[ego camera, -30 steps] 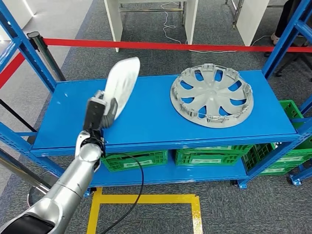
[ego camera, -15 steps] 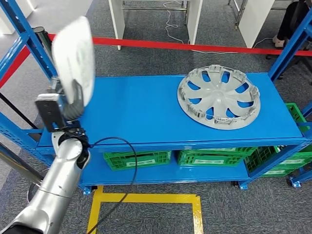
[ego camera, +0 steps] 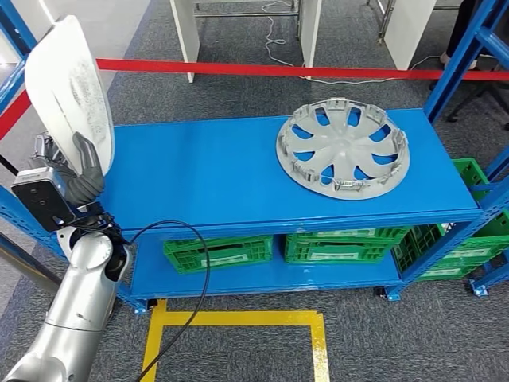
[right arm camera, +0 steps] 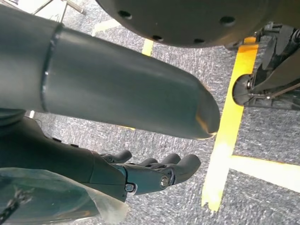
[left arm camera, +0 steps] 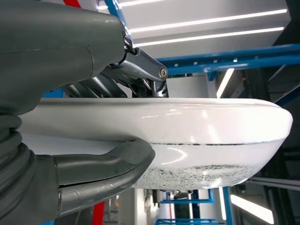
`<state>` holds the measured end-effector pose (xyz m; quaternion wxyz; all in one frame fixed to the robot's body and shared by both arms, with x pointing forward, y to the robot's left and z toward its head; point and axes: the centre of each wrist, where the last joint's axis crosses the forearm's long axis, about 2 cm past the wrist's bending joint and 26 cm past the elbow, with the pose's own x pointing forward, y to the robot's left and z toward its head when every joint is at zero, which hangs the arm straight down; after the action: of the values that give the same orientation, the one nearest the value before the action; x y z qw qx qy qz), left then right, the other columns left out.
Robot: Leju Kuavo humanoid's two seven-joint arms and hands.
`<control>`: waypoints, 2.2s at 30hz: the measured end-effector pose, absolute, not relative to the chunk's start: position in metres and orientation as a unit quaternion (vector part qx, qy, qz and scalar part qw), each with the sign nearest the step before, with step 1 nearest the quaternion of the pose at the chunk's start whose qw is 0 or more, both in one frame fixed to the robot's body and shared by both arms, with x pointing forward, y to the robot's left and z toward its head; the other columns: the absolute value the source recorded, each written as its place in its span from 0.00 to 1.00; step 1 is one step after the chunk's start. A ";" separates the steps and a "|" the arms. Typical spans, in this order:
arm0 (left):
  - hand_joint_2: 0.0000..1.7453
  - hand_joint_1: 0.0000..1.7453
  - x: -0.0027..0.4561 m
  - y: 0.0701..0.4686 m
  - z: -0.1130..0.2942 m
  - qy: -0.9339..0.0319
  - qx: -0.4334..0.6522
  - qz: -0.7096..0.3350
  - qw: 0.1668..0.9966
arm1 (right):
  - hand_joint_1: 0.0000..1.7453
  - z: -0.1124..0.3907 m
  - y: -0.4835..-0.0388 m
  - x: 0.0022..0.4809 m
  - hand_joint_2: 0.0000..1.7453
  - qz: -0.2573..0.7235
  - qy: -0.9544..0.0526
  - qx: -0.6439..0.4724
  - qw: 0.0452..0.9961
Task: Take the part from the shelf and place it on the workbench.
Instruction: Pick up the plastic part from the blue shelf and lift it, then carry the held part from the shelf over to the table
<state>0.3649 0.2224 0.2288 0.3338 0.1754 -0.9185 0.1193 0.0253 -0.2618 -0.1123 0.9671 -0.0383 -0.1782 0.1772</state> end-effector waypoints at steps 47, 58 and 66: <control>1.00 1.00 0.346 0.258 0.224 -0.917 0.259 0.112 0.281 | 0.00 -0.112 -0.256 0.025 0.00 0.166 -0.204 -0.015 0.965; 1.00 1.00 0.336 0.272 0.219 -0.914 0.283 0.118 0.267 | 0.00 -0.112 -0.256 0.026 0.00 0.166 -0.216 -0.013 0.962; 1.00 1.00 0.332 0.276 0.223 -0.915 0.290 0.122 0.252 | 0.00 -0.112 -0.255 0.024 0.00 0.163 -0.208 -0.007 0.964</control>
<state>0.3316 0.2763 0.2229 0.2518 0.2901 -0.9152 0.1222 0.0241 -0.2554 -0.1121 0.9644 -0.0069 -0.2080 0.1631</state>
